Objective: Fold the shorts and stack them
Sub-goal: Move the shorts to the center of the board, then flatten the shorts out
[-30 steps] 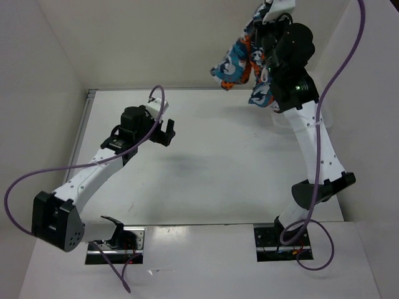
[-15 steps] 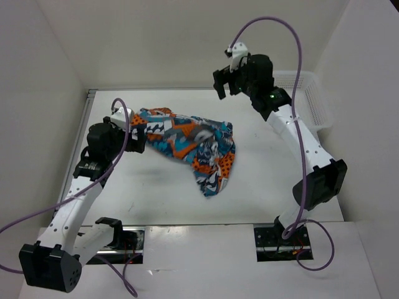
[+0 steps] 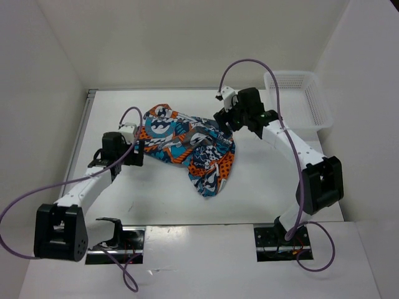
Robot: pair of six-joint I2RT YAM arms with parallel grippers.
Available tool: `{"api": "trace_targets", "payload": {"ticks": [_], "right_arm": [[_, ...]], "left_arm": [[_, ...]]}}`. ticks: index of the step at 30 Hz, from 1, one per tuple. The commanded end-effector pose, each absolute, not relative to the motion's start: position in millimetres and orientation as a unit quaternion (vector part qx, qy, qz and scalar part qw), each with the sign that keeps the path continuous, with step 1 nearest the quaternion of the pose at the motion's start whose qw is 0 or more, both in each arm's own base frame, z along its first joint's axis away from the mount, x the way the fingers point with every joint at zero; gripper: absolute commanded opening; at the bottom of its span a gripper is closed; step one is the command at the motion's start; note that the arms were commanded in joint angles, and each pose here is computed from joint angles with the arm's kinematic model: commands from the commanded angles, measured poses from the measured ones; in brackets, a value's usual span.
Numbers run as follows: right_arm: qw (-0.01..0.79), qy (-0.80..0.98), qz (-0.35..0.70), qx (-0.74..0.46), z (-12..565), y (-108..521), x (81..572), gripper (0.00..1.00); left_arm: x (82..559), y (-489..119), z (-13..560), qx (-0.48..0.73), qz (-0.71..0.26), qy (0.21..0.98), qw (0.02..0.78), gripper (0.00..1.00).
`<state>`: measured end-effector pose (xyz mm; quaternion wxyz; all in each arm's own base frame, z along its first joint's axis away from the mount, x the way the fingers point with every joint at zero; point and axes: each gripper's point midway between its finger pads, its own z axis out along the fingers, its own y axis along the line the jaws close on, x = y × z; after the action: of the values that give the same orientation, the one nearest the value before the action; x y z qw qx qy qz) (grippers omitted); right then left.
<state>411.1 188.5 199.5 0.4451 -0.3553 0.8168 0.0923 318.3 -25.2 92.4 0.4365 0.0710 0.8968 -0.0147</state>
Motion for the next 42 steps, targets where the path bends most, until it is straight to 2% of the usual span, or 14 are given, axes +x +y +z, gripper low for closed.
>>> {"api": "trace_targets", "payload": {"ticks": [1, 9, 14, 18, 19, 21, 22, 25, 28, 30, 34, 35, 38, 42], "right_arm": [[0.428, 0.815, 0.112, -0.375, 185, 193, 398, 0.83], [0.378, 0.831, 0.089, -0.398, 102, 185, 400, 0.98], [0.366, 0.830, 0.077, -0.414, 81, 187, 414, 0.98], [0.337, 0.814, 0.081, -0.466, 64, 199, 401, 0.70], [0.321, 0.813, 0.081, -0.478, 54, 199, 390, 0.55], [0.306, 0.808, 0.083, -0.497, 46, 204, 378, 0.38], [0.302, 0.799, 0.084, -0.513, 43, 210, 372, 0.20], [0.337, 0.787, 0.073, -0.512, 67, 217, 383, 0.02], [0.424, 0.768, -0.038, -0.480, 124, 203, 439, 0.00], [0.510, 0.726, -0.097, -0.451, 199, 207, 483, 0.00], [0.600, 0.688, -0.133, -0.385, 312, 225, 538, 0.00], [0.643, 0.661, -0.124, -0.367, 366, 239, 538, 0.00], [0.650, 0.636, -0.096, -0.404, 391, 273, 514, 0.00], [0.566, 0.651, -0.054, -0.503, 332, 282, 461, 0.00]], "left_arm": [[367, -8, 137, 0.047, 0.004, 0.858, 0.511, 1.00], [410, -4, 110, 0.046, -0.035, 0.893, 0.446, 1.00], [412, -7, 76, 0.047, -0.036, 0.905, 0.421, 1.00], [407, -3, 65, 0.042, -0.025, 0.908, 0.417, 1.00], [406, -3, 63, 0.042, -0.025, 0.907, 0.419, 1.00], [408, -2, 71, 0.041, -0.020, 0.901, 0.432, 1.00], [410, -2, 72, 0.041, -0.020, 0.899, 0.436, 1.00], [412, -1, 79, 0.042, -0.019, 0.893, 0.447, 1.00], [422, 6, 97, 0.033, 0.002, 0.877, 0.479, 1.00], [428, 13, 105, 0.023, 0.020, 0.870, 0.492, 1.00], [441, 25, 134, 0.006, 0.050, 0.849, 0.526, 1.00], [440, 27, 139, 0.002, 0.055, 0.846, 0.530, 1.00], [441, 33, 157, -0.007, 0.068, 0.834, 0.547, 1.00], [435, 31, 161, -0.004, 0.064, 0.834, 0.548, 1.00]]}}
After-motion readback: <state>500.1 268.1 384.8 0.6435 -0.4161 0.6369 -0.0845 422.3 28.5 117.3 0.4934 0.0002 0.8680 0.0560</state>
